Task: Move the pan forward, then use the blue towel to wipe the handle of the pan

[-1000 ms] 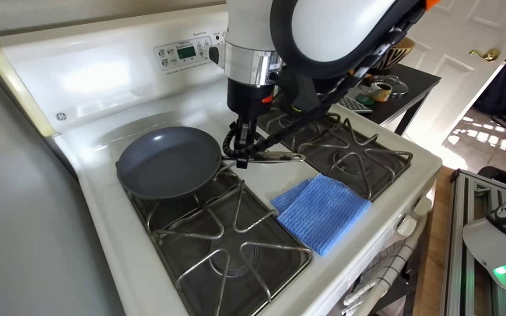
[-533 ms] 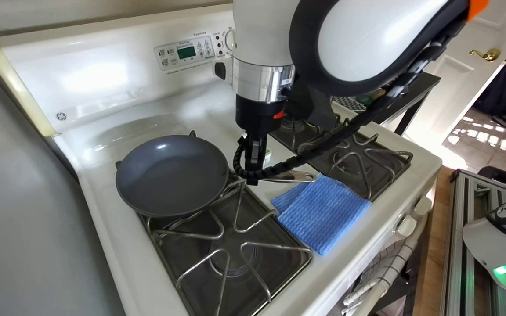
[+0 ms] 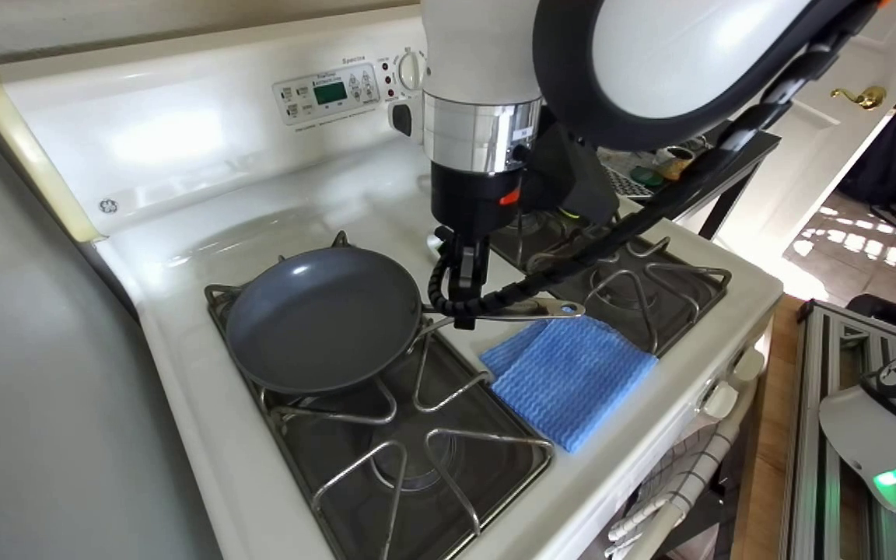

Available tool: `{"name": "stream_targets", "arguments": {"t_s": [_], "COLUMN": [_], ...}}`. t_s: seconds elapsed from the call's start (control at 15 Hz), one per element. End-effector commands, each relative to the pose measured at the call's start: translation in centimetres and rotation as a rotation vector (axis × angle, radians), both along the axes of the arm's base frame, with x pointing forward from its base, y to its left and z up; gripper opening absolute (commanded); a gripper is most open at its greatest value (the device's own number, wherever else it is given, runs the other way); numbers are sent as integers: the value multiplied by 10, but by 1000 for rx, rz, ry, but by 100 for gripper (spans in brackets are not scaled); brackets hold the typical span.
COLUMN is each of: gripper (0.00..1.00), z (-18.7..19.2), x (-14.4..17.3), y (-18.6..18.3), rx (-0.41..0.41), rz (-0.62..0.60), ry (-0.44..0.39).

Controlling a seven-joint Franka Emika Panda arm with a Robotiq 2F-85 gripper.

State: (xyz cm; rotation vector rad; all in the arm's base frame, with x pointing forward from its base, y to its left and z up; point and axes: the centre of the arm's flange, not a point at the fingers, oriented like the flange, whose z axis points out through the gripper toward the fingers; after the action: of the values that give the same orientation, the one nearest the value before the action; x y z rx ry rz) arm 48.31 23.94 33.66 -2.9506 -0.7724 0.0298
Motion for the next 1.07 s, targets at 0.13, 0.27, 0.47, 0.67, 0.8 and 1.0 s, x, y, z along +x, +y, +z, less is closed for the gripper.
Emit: {"name": "stream_targets", "arguments": {"t_s": [0.13, 0.27, 0.47, 0.67, 0.8, 1.0], "gripper": [5, 5, 5, 5, 5, 5], "z": [5, 3, 4, 10, 12, 14], "x": [-34, -44, -50, -54, -60, -67], "y": [10, 14, 17, 19, 21, 23], "rx": [-6, -12, -11, -14, -18, -18], "rz": [10, 10, 10, 0, 8, 12], "ry": [81, 102, 116, 123, 159, 195]}}
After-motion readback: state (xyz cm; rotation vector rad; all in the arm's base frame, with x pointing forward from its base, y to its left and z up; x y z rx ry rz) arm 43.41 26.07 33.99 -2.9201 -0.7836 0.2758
